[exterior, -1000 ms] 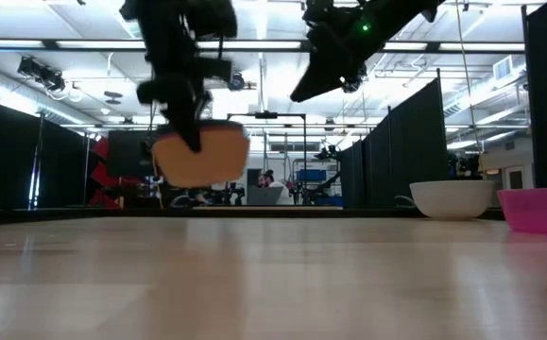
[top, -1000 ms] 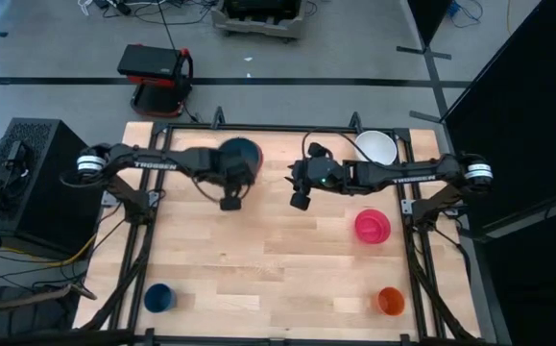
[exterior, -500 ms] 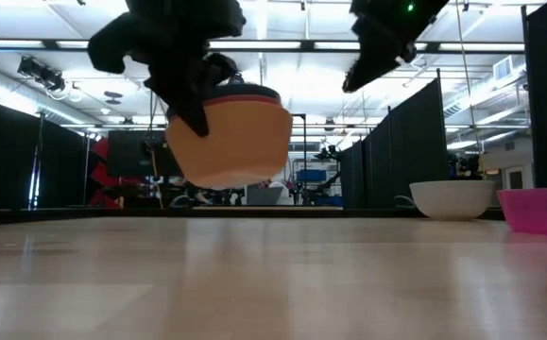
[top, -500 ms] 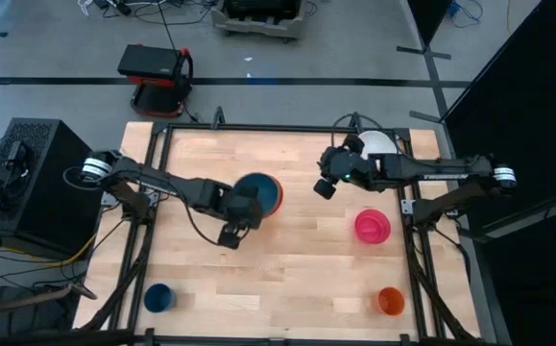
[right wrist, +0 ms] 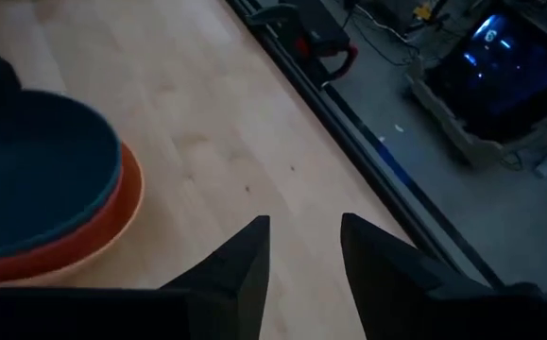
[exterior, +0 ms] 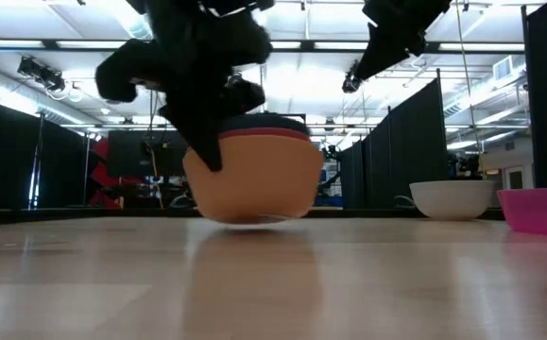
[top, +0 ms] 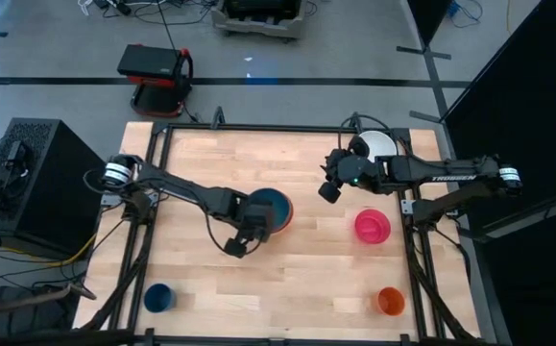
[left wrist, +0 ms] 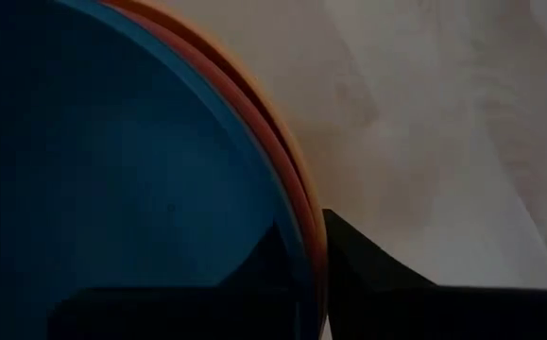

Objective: Nest bowls inside each other
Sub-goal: Move the stacked bowls to the center of the table, then stack the white bowl on top of the blue bowl

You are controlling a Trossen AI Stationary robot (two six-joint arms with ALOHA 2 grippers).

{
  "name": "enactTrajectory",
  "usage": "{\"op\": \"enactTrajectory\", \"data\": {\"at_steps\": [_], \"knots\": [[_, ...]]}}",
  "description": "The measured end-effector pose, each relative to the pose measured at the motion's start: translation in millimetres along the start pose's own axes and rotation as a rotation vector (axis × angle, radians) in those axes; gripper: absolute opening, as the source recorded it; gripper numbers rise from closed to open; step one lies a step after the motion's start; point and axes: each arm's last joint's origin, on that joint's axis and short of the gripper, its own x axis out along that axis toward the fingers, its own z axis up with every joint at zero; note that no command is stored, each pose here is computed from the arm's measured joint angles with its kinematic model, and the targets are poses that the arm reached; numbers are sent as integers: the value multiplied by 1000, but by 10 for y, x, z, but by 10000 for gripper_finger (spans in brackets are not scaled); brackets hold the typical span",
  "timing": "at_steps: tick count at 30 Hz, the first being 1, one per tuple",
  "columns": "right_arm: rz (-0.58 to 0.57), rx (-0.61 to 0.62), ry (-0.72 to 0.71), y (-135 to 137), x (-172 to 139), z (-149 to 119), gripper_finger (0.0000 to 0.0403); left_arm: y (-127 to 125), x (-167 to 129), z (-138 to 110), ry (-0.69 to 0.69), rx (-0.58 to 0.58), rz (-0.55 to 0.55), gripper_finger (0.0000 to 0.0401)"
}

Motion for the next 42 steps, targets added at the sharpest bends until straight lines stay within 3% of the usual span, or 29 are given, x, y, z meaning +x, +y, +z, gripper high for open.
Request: {"op": "enactTrajectory", "data": {"at_steps": [12, 15, 18, 35, 42], "knots": [[3, -2, 21, 9, -19, -30, 117, 81, 263, 150, 39, 40, -41, 5], [3, -2, 20, 9, -19, -30, 117, 88, 275, 167, 19, 15, -37, 27], [2, -2, 20, 9, -19, -30, 117, 107, 274, 204, -15, -14, -33, 74], [-59, -14, 22, -14, -17, -41, 117, 395, -521, 451, -15, -100, 157, 321], [-369, 1, 128, -170, -74, -252, 117, 673, -1238, 49, -162, -294, 270, 292]]}}
